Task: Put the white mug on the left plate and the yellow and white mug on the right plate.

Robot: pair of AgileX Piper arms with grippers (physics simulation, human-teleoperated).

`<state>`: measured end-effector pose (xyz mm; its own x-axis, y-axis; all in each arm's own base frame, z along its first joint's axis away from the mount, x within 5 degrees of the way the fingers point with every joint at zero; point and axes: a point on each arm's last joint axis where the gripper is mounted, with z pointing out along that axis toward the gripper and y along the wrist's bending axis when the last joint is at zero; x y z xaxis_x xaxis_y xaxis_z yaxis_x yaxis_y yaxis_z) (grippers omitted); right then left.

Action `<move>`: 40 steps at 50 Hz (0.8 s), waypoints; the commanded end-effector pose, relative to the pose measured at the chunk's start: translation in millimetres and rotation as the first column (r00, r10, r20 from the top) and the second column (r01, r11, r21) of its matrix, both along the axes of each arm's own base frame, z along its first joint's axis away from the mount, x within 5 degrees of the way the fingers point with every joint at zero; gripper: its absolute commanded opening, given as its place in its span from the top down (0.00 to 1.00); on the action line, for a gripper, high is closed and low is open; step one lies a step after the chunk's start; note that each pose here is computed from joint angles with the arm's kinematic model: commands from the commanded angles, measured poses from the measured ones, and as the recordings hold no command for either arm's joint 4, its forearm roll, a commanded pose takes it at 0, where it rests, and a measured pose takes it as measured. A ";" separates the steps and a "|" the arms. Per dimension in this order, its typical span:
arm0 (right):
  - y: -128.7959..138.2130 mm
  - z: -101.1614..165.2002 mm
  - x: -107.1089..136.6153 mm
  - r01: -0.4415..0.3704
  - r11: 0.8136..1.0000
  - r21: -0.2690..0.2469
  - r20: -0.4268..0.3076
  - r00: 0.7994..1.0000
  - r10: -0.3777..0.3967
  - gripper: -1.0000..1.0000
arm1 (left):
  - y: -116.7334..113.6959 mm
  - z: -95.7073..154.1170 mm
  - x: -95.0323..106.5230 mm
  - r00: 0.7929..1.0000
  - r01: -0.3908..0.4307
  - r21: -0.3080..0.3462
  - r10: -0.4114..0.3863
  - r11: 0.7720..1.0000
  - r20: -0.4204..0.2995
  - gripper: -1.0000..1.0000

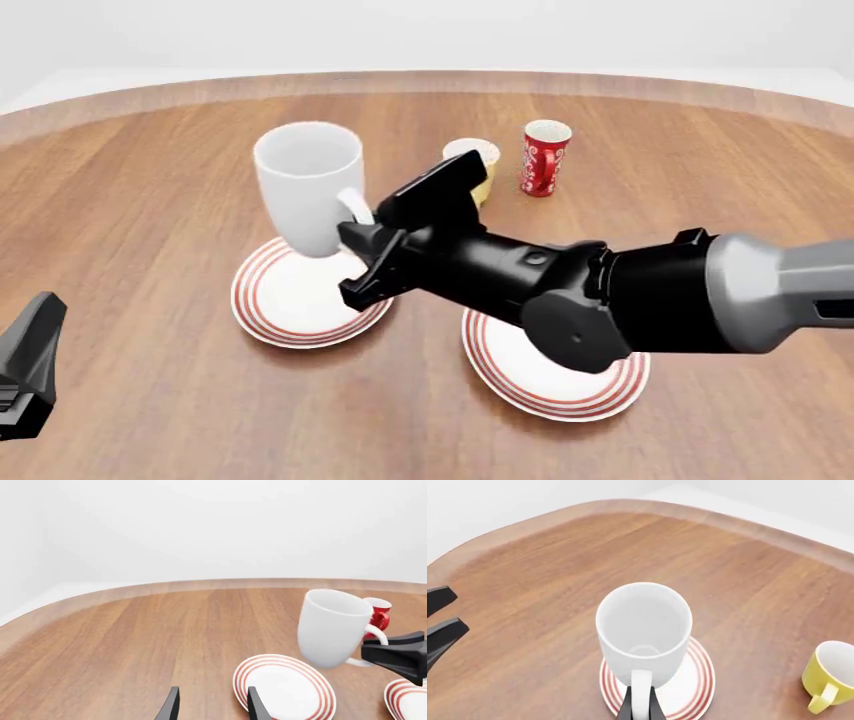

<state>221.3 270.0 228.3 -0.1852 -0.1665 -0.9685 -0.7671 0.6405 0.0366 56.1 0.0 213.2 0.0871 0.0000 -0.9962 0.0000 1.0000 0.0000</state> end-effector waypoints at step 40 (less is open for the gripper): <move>21.8 -21.0 9.9 -0.003 1.000 -0.026 -0.086 0.996 0.000 1.00 | 0.0 0.0 0.0 1.000 0.000 0.000 0.000 1.000 0.000 0.00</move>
<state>230.2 289.2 208.3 -0.2582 -0.1955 -0.9461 -0.7642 0.6404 0.0763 56.1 0.0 213.2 0.0871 0.0000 -0.9962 0.0000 1.0000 0.0000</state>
